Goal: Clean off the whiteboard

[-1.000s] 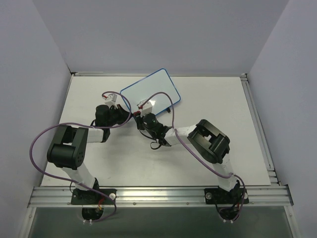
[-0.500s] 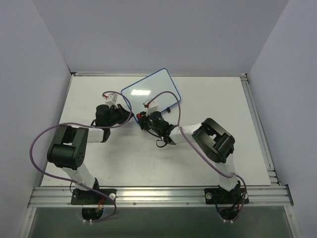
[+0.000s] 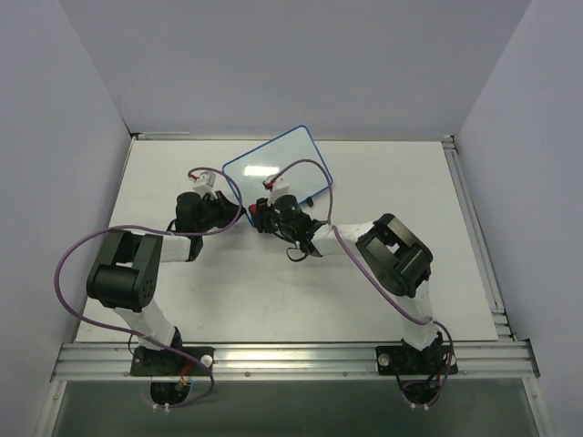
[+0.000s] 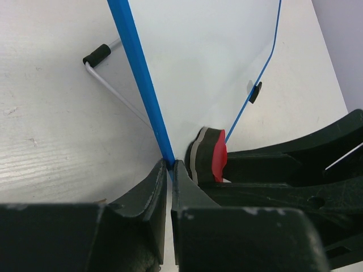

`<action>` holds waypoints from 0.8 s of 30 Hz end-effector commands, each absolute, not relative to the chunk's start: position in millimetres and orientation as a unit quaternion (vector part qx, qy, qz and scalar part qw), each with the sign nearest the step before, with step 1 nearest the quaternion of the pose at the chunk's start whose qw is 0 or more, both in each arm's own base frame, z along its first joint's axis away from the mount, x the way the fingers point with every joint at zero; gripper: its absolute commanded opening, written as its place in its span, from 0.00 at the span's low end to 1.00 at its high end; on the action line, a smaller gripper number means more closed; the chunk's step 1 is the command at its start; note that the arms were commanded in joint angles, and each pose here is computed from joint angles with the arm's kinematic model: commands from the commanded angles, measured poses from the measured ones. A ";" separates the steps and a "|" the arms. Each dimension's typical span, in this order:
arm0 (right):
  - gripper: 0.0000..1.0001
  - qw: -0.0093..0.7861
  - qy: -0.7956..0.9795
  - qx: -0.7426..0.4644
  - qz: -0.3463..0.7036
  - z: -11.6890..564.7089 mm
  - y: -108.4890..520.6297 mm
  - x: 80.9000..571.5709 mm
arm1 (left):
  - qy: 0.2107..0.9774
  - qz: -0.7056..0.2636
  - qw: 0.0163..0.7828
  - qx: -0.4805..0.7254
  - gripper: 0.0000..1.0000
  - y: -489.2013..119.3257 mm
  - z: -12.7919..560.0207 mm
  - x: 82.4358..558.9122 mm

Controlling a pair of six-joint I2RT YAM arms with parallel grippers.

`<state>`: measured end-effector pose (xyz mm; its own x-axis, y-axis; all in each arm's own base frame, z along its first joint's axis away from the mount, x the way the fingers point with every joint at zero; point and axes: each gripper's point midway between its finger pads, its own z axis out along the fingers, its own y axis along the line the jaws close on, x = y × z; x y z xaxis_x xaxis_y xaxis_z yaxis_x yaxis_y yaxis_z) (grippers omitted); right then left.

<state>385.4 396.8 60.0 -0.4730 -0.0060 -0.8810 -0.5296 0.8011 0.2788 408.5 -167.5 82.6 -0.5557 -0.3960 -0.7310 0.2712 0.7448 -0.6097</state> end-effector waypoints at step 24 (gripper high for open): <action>0.08 0.539 0.833 -0.021 0.125 70.1 272.0 515.6 | 0.801 -0.366 0.473 -0.005 0.02 -179.5 92.3 407.1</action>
<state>502.3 322.3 97.2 -0.3865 0.1255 -0.9137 -0.2957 0.9215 0.2517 408.1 -167.8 81.7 -0.5581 -0.3957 -0.7294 0.2676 0.7462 -0.6096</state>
